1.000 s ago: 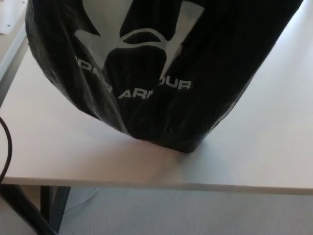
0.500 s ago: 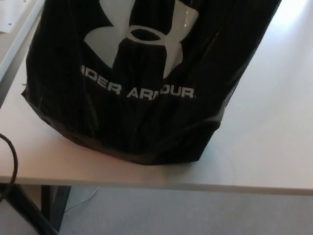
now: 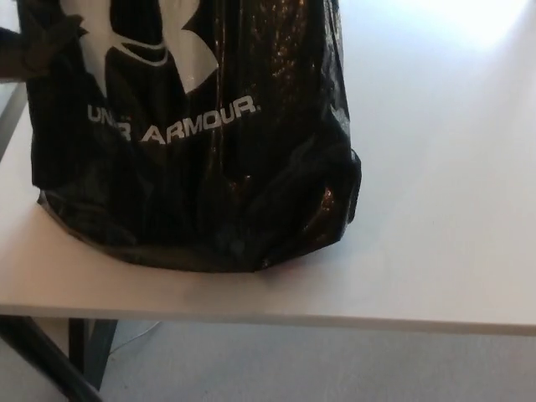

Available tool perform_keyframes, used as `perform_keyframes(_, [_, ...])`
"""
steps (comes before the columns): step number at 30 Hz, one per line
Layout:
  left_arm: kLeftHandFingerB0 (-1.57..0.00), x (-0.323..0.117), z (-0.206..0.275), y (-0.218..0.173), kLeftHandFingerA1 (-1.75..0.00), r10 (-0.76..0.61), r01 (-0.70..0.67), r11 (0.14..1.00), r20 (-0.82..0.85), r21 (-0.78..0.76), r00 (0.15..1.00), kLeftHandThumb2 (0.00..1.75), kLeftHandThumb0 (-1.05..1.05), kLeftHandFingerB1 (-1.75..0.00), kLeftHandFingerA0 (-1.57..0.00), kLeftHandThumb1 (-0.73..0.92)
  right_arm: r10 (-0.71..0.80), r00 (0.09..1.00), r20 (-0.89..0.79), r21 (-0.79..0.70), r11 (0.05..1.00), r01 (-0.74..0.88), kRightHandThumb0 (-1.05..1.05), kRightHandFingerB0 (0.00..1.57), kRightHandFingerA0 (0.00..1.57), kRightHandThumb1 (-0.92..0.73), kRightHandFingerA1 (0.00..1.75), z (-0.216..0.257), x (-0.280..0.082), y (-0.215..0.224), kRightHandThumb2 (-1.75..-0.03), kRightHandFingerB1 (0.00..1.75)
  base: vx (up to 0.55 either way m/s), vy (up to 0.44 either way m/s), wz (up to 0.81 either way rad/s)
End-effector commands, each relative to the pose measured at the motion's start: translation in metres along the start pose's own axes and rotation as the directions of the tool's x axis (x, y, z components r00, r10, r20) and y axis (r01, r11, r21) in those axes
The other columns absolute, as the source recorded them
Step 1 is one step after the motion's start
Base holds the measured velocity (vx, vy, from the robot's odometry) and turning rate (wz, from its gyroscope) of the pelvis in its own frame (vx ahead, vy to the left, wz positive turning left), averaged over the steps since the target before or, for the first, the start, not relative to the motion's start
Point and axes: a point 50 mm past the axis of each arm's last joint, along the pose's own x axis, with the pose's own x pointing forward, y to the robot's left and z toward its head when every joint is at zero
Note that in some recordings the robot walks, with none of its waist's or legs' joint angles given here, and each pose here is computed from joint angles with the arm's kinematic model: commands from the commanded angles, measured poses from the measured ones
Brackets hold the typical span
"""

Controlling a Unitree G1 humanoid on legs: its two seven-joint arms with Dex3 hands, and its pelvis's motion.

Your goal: A plastic bag is kept infront of the robot in the middle of the desk and the robot uses both its hands to grab it from the top and lifts it up and then releases it.

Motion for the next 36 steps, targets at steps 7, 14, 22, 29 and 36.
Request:
perform_keyframes(7, [-0.11, -0.098, -0.014, -0.005, -0.38, -0.031, -0.004, 0.989, 0.236, 0.147, 0.971, 1.06, -0.76, -0.26, 0.0, 0.72, 0.147, 0.953, 0.266, -0.153, 0.982, -0.109, -0.6, 0.7, 0.91, -0.69, 0.82, -0.042, -0.08, 0.004, -0.61, 0.6, 0.0, 0.0, 0.0])
perform_keyframes(14, [-0.09, -0.16, -0.02, -0.017, -0.29, -0.071, 0.064, 0.997, 0.267, 0.037, 0.961, 0.68, -0.67, -0.19, -0.09, 0.84, 0.22, 0.913, 0.343, -0.105, 0.975, -0.196, -0.63, 0.66, 0.91, -0.68, 0.72, -0.062, -0.161, 0.035, -0.61, 0.56, 0.0, 0.0, 0.0])
perform_keyframes(22, [0.0, -0.214, -0.037, -0.015, -0.49, -0.06, 0.058, 0.998, 0.219, 0.014, 0.974, 1.13, -0.34, -0.49, 0.0, 0.6, 0.302, 0.878, 0.37, -0.069, 0.952, -0.299, -0.64, 0.47, 0.81, -0.72, 0.66, -0.084, -0.253, 0.061, -0.61, 0.49, 0.0, 0.0, 0.0])
perform_keyframes(29, [0.0, -0.284, -0.055, -0.038, -0.52, -0.056, 0.079, 0.991, 0.194, -0.11, 0.979, 1.13, -0.34, -0.49, -0.03, 0.59, 0.262, 0.931, 0.256, 0.0, 0.963, -0.271, -0.7, 0.18, 0.27, -0.73, 0.42, -0.112, -0.338, 0.059, -0.61, 0.32, 0.0, 0.0, 0.0])
perform_keyframes(36, [0.0, -0.332, -0.072, -0.052, -0.51, -0.032, 0.048, 0.981, 0.092, -0.186, 0.995, 1.15, -0.33, -0.48, -0.02, 0.62, 0.251, 0.956, 0.151, 0.057, 0.963, -0.262, -0.68, 0.05, 0.07, -0.61, 0.46, -0.128, -0.385, 0.056, -0.87, 0.39, 0.0, 0.0, 0.0])
